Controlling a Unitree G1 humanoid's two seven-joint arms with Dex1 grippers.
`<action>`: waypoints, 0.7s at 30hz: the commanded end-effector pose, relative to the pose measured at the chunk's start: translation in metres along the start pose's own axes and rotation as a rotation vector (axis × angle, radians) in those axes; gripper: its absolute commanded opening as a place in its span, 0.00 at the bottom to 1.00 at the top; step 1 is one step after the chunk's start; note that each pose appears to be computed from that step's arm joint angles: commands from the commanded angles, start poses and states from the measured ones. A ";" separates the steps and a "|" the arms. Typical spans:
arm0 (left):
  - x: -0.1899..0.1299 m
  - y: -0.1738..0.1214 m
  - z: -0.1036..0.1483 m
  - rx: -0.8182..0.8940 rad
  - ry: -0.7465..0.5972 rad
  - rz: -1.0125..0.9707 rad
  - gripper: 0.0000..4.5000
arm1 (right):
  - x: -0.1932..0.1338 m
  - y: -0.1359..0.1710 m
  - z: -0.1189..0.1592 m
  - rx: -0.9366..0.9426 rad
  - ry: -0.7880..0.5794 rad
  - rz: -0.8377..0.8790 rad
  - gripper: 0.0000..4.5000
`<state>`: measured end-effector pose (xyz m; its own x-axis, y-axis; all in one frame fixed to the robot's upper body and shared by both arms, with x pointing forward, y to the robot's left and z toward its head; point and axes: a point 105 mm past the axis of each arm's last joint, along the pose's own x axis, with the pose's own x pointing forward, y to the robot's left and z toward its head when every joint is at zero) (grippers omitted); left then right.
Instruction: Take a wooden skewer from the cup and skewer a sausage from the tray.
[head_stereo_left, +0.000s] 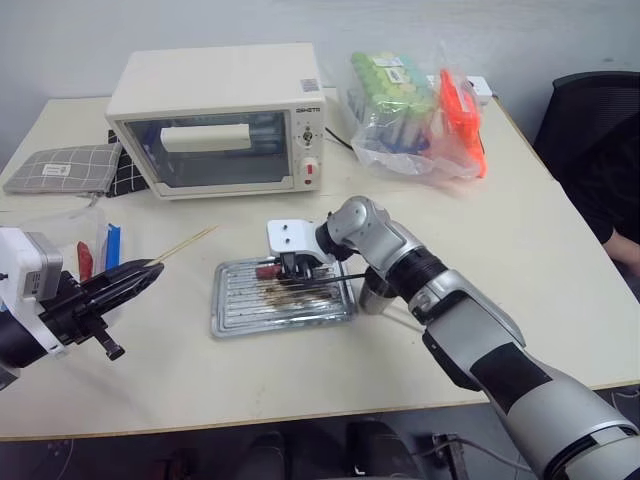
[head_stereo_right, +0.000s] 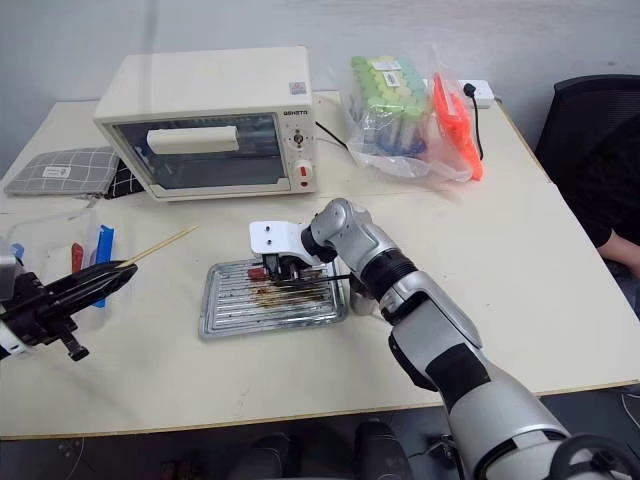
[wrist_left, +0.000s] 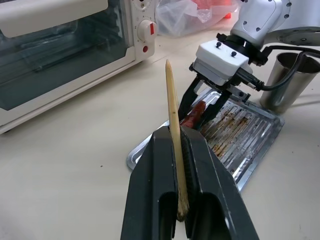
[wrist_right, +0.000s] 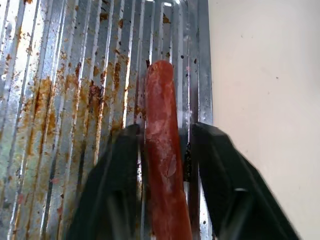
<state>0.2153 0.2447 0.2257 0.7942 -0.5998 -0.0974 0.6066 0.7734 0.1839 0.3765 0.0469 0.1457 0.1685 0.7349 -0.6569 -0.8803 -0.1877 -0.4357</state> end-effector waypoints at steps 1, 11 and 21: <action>0.000 0.001 0.007 0.044 -0.015 -0.004 0.00 | 0.001 -0.001 0.007 -0.007 -0.026 -0.005 0.16; 0.001 0.004 0.006 0.047 -0.019 -0.010 0.00 | 0.001 0.003 0.006 0.008 -0.034 0.011 0.16; 0.004 0.007 0.008 0.048 -0.023 -0.038 0.00 | -0.022 0.006 0.028 0.011 -0.086 0.085 0.16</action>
<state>0.2216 0.2444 0.2270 0.7727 -0.6279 -0.0935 0.6327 0.7498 0.1936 0.3670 0.0435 0.1462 0.1084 0.7372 -0.6669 -0.9055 -0.2037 -0.3723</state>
